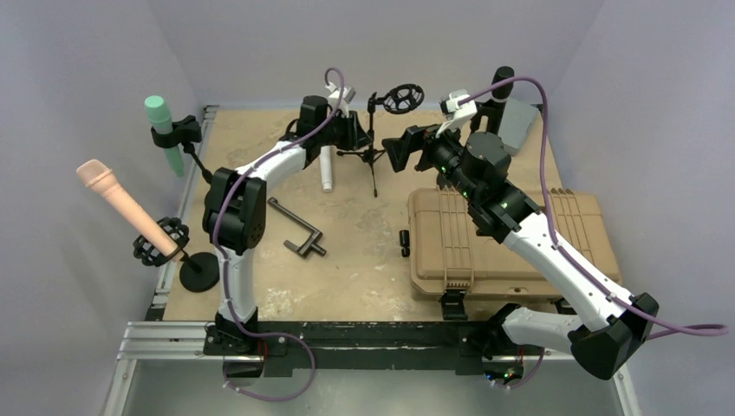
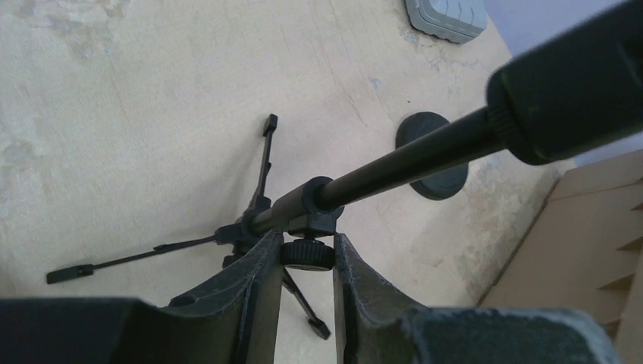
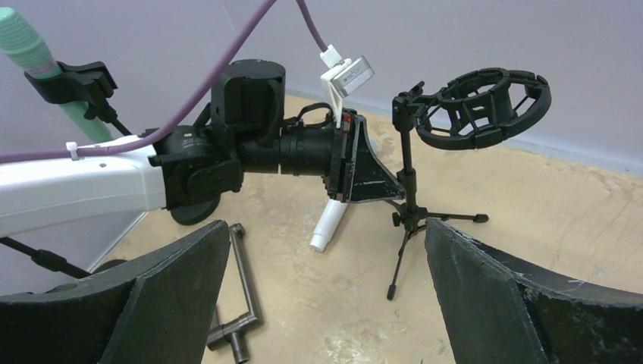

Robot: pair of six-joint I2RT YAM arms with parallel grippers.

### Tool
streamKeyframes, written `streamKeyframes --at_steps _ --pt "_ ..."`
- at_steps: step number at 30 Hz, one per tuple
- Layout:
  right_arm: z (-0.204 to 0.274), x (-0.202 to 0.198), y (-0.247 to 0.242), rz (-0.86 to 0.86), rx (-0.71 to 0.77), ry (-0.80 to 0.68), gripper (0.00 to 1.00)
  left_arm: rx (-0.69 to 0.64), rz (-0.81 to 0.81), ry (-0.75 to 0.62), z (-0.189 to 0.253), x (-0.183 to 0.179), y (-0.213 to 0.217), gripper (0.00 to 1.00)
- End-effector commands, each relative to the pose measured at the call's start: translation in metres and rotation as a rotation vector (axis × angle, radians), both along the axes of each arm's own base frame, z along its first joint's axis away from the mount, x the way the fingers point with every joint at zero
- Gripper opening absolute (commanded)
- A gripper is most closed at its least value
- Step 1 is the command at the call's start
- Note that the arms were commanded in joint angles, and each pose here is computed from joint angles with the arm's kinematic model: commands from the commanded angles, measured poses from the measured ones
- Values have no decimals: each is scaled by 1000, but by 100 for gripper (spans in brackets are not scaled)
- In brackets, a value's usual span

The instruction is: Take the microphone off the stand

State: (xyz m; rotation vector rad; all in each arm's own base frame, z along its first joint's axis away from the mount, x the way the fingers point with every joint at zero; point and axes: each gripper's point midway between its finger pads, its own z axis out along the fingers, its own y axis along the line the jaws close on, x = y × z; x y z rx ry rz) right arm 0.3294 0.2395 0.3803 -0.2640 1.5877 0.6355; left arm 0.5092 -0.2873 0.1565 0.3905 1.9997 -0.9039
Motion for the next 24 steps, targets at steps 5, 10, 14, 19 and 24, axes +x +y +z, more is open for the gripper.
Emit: streamKeyframes --at_steps 5,10,14,19,24 --pt "18 -4 1 17 39 -43 99 -327 29 425 6 -5 3 0" --pt "16 -3 2 17 36 -40 99 -631 83 599 13 1 19 0" --pt "17 -4 2 22 38 -42 99 -832 95 715 24 13 21 0" --pt "17 -5 2 22 39 -41 99 -1026 136 830 36 26 23 0" --pt "18 -5 2 20 41 -44 99 -1042 178 910 33 21 19 0"
